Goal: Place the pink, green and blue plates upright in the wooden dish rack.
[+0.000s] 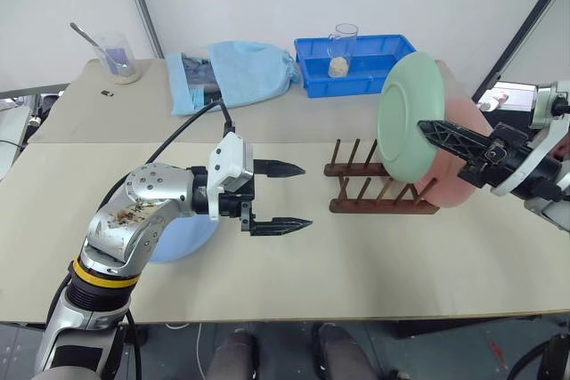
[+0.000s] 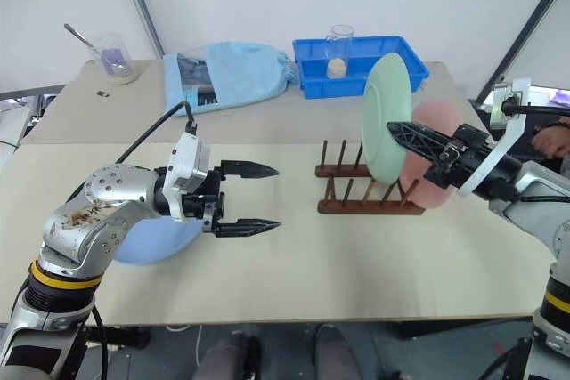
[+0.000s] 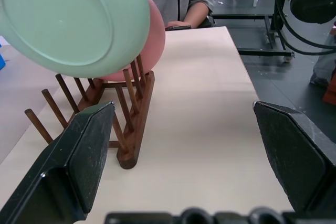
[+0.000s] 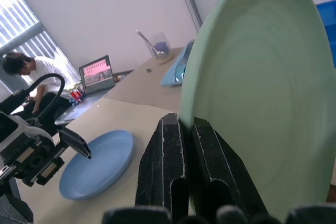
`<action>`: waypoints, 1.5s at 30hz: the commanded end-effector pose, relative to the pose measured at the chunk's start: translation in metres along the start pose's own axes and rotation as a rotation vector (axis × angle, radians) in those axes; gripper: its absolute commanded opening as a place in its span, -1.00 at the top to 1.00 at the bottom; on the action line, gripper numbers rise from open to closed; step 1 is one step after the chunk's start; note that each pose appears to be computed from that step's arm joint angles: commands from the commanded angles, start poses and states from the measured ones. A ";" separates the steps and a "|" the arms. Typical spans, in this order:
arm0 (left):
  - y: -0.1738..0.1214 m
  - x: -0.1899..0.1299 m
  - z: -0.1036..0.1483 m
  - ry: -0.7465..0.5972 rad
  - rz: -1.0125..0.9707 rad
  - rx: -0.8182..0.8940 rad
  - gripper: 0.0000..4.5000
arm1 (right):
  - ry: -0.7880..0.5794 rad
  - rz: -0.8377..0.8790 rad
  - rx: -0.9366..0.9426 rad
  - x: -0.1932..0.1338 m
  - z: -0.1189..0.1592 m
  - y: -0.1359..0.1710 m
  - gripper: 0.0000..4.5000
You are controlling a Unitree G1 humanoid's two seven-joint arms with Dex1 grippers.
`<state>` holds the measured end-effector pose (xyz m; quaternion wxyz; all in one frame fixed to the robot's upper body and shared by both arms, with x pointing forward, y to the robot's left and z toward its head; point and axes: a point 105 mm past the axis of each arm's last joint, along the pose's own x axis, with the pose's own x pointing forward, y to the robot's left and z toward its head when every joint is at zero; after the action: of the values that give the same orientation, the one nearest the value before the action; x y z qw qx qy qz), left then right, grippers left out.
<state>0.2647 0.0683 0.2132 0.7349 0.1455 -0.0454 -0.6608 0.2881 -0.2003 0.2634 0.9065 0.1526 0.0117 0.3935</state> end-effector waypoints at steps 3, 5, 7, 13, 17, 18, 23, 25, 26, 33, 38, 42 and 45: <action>-0.006 0.003 0.010 -0.025 -0.024 0.048 -1.00 | -0.036 0.003 -0.020 -0.009 0.015 0.002 0.99; -0.006 0.003 0.010 -0.026 -0.026 0.047 -1.00 | -0.024 -0.009 -0.011 -0.010 0.014 -0.002 0.99; -0.006 0.004 0.010 -0.027 -0.026 0.048 -1.00 | -0.012 -0.023 0.002 -0.012 0.012 -0.006 0.99; -0.007 0.005 0.011 -0.029 -0.026 0.051 -1.00 | 0.014 -0.050 0.013 -0.018 0.011 -0.017 0.99; -0.006 0.005 0.011 -0.030 -0.025 0.051 -1.00 | 0.042 -0.066 0.024 -0.019 0.007 -0.023 0.99; -0.006 0.005 0.011 -0.031 -0.026 0.050 -1.00 | 0.041 -0.069 0.029 -0.019 0.006 -0.024 0.99; -0.007 0.005 0.011 -0.035 -0.031 0.044 -1.00 | 0.024 -0.064 0.022 -0.015 0.011 -0.023 0.37; -0.007 0.005 0.011 -0.035 -0.029 0.045 -1.00 | 0.008 -0.075 0.009 -0.013 0.015 -0.023 0.05; -0.007 0.005 0.010 -0.034 -0.027 0.045 -1.00 | 0.000 -0.080 -0.006 -0.012 0.018 -0.023 -0.09; 0.001 -0.003 0.005 -0.003 0.052 0.034 -1.00 | -0.054 -0.113 -0.226 -0.012 0.056 -0.017 -0.99; 0.020 -0.027 0.010 -0.040 0.337 0.042 -1.00 | 0.037 -0.011 -0.485 -0.003 0.061 0.004 -0.99; 0.029 -0.062 0.006 -0.069 0.708 0.017 -1.00 | 0.163 0.100 -0.684 0.010 0.040 0.013 -0.99; 0.031 -0.112 -0.010 -0.056 1.089 -0.053 -1.00 | 0.214 0.200 -0.733 0.024 0.018 0.019 -0.99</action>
<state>0.2872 0.1611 0.2122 0.9577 0.0544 -0.0917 -0.2673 0.2984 -0.1842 0.2821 0.8690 -0.1877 -0.0263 0.4570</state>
